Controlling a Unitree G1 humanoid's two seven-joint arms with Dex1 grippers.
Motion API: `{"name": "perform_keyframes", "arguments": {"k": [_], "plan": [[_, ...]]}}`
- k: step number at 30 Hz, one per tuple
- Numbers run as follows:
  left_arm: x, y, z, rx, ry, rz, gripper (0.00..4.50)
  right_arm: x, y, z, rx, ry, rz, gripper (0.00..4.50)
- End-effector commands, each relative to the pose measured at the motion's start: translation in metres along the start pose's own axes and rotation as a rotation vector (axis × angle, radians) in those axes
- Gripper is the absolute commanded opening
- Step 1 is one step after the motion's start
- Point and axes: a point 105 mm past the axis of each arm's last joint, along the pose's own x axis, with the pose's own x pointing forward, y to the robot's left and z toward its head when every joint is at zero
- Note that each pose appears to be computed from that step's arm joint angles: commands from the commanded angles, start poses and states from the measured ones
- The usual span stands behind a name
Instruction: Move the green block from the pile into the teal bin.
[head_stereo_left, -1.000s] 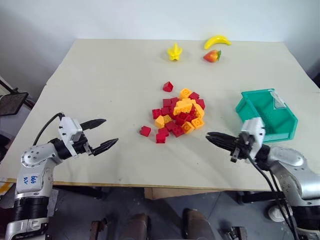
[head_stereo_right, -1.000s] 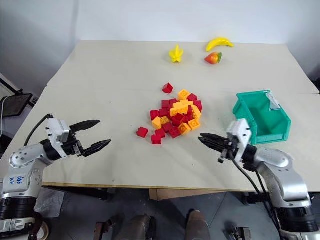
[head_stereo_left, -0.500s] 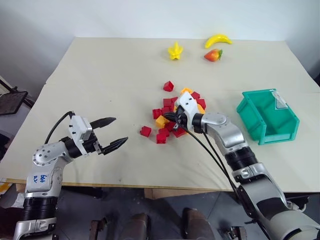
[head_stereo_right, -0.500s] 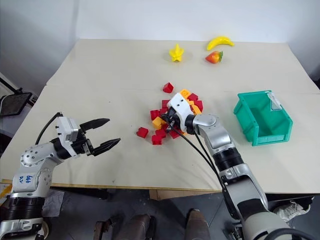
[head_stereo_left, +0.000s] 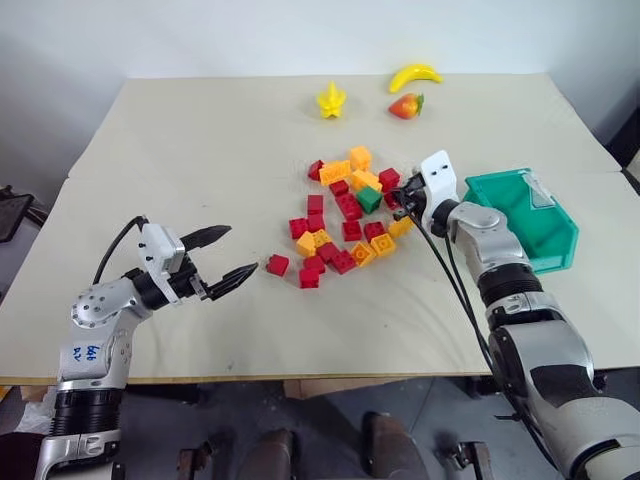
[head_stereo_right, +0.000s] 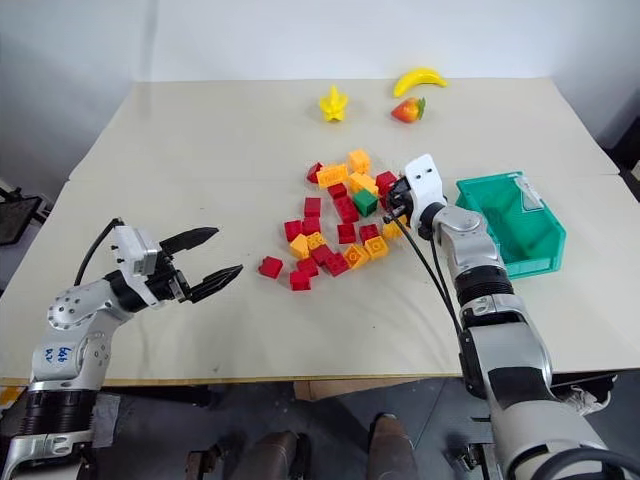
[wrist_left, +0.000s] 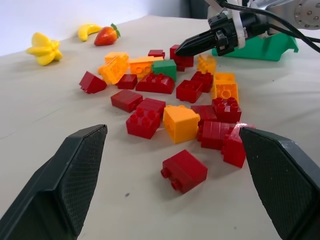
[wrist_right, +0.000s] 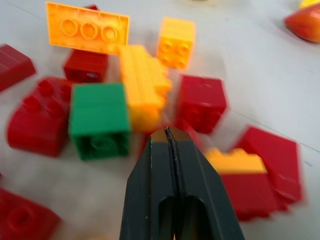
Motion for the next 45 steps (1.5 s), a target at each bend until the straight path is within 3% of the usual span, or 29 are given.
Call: {"name": "perform_keyframes", "arguments": {"k": [1,6,11,14,17,26,29,32,37,45], "plan": [[0.003,0.002,0.006,0.024,-0.023,0.006,4.5,-0.002,0.018,0.009,-0.028,-0.041,0.108,0.01],[0.004,0.001,0.007,0.025,-0.026,0.002,4.5,-0.018,0.046,0.008,-0.046,-0.033,0.267,0.01],[-0.006,0.002,0.008,0.033,-0.015,0.006,4.5,-0.059,0.029,0.031,-0.047,-0.144,0.249,0.01],[-0.012,0.003,0.008,0.034,-0.007,0.021,4.5,-0.084,0.011,0.038,0.006,-0.189,0.178,0.67],[-0.018,0.003,0.006,0.038,0.005,0.033,4.5,-0.117,0.007,0.034,-0.007,-0.169,0.179,1.6],[-0.019,0.011,0.007,0.048,-0.008,0.06,4.5,-0.168,0.001,0.019,0.004,-0.149,0.121,4.49],[-0.017,0.011,0.007,0.046,-0.012,0.06,4.5,-0.176,-0.005,0.003,0.021,-0.117,0.084,4.49],[-0.015,0.012,0.005,0.042,-0.015,0.059,4.5,-0.168,-0.004,-0.005,0.046,-0.077,0.079,4.49],[-0.008,0.01,0.003,0.032,-0.023,0.042,4.5,-0.123,0.004,0.012,0.044,-0.073,0.081,4.49],[0.002,0.007,0.003,0.027,-0.034,0.008,4.5,-0.031,0.002,0.014,0.06,0.162,-0.001,4.49]]}}
